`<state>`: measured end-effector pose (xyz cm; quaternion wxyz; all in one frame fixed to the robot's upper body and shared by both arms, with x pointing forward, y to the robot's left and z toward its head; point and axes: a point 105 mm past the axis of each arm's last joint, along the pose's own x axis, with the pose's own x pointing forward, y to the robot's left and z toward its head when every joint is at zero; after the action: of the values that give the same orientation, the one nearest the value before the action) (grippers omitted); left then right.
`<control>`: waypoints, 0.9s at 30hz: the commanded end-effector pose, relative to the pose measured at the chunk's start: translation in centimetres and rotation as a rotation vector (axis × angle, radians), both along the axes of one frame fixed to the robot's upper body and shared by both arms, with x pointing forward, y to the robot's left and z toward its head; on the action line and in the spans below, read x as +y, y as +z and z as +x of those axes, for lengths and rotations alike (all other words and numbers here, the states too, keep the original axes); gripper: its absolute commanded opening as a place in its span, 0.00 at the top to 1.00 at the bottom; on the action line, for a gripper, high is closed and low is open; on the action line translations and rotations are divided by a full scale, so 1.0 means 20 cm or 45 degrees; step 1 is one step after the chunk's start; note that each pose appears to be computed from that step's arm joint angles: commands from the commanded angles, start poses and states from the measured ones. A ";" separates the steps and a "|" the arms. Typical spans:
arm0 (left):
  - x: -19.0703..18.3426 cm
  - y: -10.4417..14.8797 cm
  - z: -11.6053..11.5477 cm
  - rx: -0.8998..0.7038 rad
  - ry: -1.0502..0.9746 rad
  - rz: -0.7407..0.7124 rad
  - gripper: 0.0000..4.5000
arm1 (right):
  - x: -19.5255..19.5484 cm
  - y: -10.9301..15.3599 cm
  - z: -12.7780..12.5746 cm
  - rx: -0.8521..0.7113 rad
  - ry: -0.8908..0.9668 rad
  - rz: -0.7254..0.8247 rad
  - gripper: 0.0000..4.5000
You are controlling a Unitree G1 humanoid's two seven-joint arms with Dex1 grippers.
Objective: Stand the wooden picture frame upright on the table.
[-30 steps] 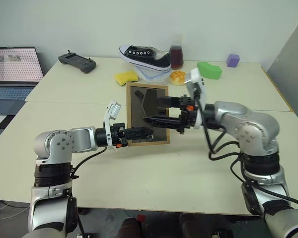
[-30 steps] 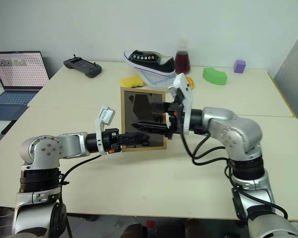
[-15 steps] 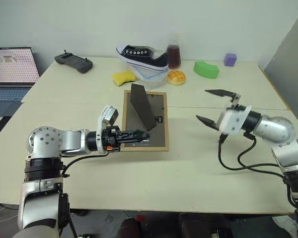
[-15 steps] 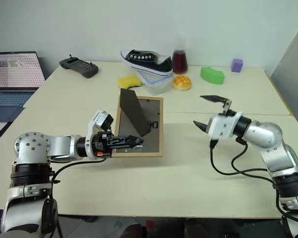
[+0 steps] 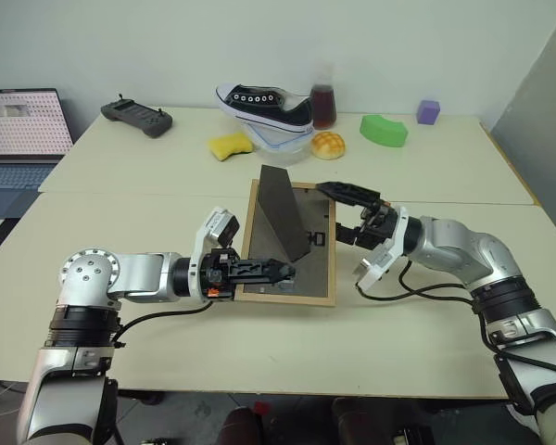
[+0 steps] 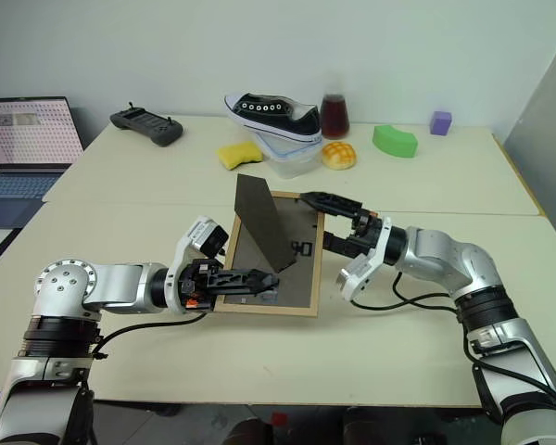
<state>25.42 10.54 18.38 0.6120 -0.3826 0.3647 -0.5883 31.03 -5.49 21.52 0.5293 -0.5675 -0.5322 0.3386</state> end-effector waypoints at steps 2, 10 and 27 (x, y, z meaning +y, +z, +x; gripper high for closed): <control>-0.01 0.02 -0.01 -0.024 0.008 0.001 0.81 | 0.01 0.11 -0.04 -0.081 0.068 0.073 0.38; -0.02 0.00 -0.04 -0.117 0.026 0.075 0.81 | 0.01 0.11 -0.04 -0.076 0.077 0.058 0.65; 0.29 0.15 0.15 -0.554 0.626 0.322 0.00 | -0.12 0.01 0.11 0.856 -0.025 0.303 0.70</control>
<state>28.07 15.93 20.57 0.8017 -0.2968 0.2338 -0.4631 32.79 -8.16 19.87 0.6811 -0.4588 -0.3886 0.4179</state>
